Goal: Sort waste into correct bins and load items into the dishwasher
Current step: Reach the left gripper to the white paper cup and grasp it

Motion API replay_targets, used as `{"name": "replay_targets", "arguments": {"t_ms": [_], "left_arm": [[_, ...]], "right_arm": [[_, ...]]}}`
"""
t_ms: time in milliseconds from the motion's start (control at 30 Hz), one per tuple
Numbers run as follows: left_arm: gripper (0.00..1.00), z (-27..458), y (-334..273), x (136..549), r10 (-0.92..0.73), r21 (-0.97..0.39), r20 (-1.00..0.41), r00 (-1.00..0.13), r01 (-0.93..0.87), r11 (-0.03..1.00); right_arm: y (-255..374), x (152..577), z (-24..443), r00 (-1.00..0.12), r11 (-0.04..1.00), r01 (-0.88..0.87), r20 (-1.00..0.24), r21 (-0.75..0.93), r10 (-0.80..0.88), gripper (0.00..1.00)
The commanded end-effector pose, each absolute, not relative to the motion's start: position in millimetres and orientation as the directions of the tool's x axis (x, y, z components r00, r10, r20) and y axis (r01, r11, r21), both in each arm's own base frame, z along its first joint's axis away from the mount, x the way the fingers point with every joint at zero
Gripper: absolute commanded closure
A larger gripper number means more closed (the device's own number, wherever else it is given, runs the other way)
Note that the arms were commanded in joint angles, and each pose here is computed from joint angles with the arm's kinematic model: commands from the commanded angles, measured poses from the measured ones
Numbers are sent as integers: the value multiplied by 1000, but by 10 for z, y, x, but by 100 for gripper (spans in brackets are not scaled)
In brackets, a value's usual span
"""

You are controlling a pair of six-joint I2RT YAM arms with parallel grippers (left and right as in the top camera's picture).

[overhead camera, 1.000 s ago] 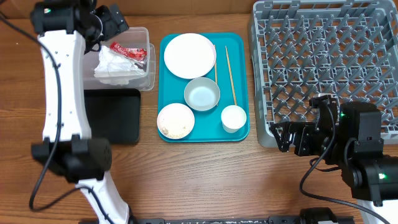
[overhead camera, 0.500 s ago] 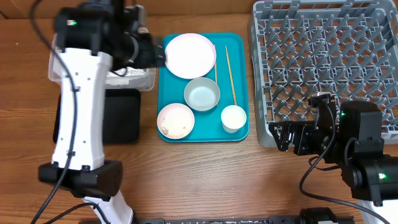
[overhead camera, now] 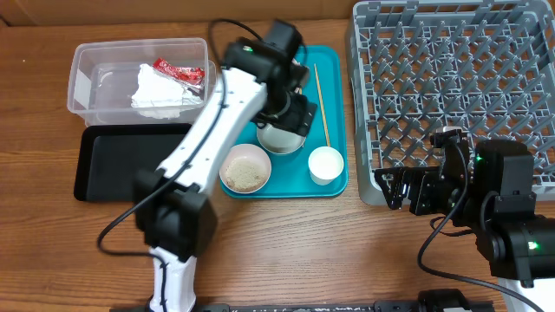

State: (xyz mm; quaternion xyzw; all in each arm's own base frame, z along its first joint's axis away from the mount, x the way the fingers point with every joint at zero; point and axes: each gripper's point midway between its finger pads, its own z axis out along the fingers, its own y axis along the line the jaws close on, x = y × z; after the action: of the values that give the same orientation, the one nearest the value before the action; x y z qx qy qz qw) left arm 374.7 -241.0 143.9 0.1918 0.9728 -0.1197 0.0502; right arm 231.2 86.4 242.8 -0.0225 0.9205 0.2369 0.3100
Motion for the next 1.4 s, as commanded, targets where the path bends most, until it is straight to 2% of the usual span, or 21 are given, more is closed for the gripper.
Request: {"name": "replay_targets", "arguments": {"t_ms": [0, 133, 333, 633, 733, 900, 1100, 1367], "left_arm": [[14, 1167, -2598, 3667, 443, -204, -102, -891, 454, 867], [23, 952, -2675, 3635, 467, -180, -66, -882, 471, 863], [33, 925, -2691, 3626, 471, -181, -60, -880, 474, 862], [33, 881, -2826, 3483, 624, -165, -65, -778, 625, 763], [35, 813, -2839, 3470, 629, -162, -50, -776, 628, 761], [46, 774, -2855, 3453, 624, -174, -39, -780, 620, 765], [46, 768, -2878, 3455, 627, -169, -44, -778, 624, 763], [53, 600, -2919, 3523, 627, -163, -45, -778, 625, 764]], "right_arm": [[890, 2321, 2543, -794, 878, -193, -596, 438, 123, 0], [890, 2321, 2543, -794, 878, -190, -595, 440, 126, 0], [891, 2327, 2541, -795, 878, -190, -594, 440, 126, 0], [896, 2381, 2413, -830, 879, -161, -543, 449, 126, 0], [896, 2389, 2343, -848, 880, -145, -514, 452, 125, 0], [896, 2398, 2274, -866, 881, -129, -485, 454, 123, 0], [897, 2405, 2267, -867, 881, -127, -482, 455, 124, 0], [896, 2387, 2255, -872, 882, -124, -475, 455, 123, 0]]}}
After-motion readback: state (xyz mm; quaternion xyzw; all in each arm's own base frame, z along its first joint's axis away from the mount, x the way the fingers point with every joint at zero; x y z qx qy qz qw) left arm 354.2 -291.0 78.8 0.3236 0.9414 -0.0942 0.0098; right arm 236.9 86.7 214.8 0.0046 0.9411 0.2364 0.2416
